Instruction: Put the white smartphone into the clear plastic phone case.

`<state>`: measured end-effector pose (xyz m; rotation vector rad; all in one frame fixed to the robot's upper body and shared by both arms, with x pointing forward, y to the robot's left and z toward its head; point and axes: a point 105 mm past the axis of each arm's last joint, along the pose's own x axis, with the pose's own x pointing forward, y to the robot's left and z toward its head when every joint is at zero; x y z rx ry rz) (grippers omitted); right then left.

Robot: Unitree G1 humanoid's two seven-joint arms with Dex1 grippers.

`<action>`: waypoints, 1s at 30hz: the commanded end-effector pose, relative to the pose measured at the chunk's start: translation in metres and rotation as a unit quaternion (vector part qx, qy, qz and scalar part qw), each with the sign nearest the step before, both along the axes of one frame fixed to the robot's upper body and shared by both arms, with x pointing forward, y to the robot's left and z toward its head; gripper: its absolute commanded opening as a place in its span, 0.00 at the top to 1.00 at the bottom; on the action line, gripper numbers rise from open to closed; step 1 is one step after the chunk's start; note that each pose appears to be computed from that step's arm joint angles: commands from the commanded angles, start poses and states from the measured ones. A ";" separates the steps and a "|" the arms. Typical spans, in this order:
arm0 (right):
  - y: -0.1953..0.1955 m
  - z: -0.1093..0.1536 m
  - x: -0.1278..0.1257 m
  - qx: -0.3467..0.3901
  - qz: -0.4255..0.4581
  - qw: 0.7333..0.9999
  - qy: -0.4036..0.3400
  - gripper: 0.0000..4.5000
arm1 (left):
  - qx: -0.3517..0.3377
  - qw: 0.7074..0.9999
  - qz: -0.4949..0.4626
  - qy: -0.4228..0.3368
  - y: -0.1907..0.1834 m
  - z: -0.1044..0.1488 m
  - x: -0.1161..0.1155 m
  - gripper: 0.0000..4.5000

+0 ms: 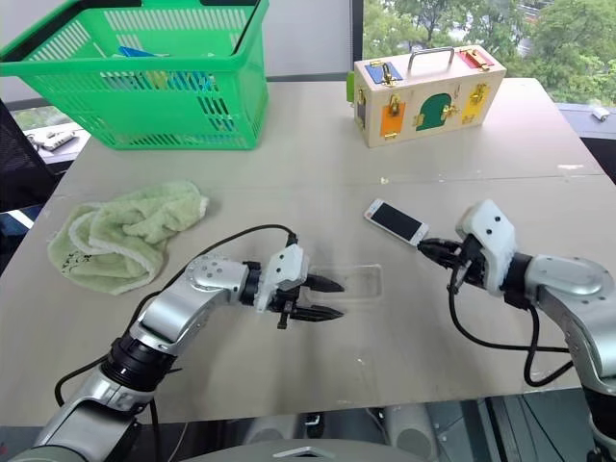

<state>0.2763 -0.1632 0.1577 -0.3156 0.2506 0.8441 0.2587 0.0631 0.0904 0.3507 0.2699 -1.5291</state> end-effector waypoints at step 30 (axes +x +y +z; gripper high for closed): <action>0.000 -0.059 0.090 -0.093 0.033 0.992 0.075 0.35 | -0.009 0.998 0.035 -0.047 -0.006 0.011 -0.022 0.47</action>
